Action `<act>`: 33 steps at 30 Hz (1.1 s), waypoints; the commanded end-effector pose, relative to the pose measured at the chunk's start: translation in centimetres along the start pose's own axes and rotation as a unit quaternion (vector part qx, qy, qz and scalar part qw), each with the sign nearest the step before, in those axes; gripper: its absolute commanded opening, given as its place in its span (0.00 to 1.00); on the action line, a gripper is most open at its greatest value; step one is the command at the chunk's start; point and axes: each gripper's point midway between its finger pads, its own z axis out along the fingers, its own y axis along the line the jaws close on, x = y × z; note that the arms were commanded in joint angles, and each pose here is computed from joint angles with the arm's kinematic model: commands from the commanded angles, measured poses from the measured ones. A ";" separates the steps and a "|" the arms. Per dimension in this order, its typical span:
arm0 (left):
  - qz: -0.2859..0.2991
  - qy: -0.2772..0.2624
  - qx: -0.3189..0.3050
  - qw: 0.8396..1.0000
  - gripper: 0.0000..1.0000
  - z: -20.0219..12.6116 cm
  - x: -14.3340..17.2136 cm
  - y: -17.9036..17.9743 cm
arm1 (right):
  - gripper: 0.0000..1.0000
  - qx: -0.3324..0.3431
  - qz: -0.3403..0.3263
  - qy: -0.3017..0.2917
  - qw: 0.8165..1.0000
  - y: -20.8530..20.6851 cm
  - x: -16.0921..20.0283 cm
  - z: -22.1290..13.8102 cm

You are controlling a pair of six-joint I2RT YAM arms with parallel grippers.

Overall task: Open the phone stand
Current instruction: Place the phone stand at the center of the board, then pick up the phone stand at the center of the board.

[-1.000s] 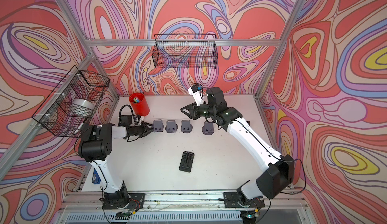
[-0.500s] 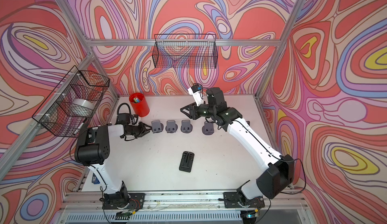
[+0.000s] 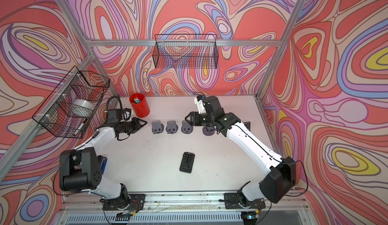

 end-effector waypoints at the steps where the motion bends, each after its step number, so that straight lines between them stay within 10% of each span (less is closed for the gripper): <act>1: 0.025 -0.013 0.009 1.000 0.46 -3.2 1.6 -1.7 | 0.56 0.131 0.087 0.033 0.987 -3.5 5.1 -0.4; 15: 0.098 -0.084 0.065 0.989 0.56 -11.5 4.5 -7.1 | 0.98 0.298 0.198 0.113 0.927 -3.1 18.3 3.6; 19: 0.105 -0.079 0.071 0.989 0.55 -11.5 4.9 -7.2 | 0.97 0.315 0.213 0.114 0.918 -3.6 19.3 5.2; 25: 0.103 -0.070 0.081 0.989 0.54 -10.7 5.1 -7.1 | 0.59 0.311 0.202 0.116 0.921 -3.3 19.4 6.6; 33: 0.103 -0.066 0.084 0.989 0.54 -10.5 5.2 -7.0 | 0.58 0.319 0.187 0.152 0.917 -4.2 20.4 8.8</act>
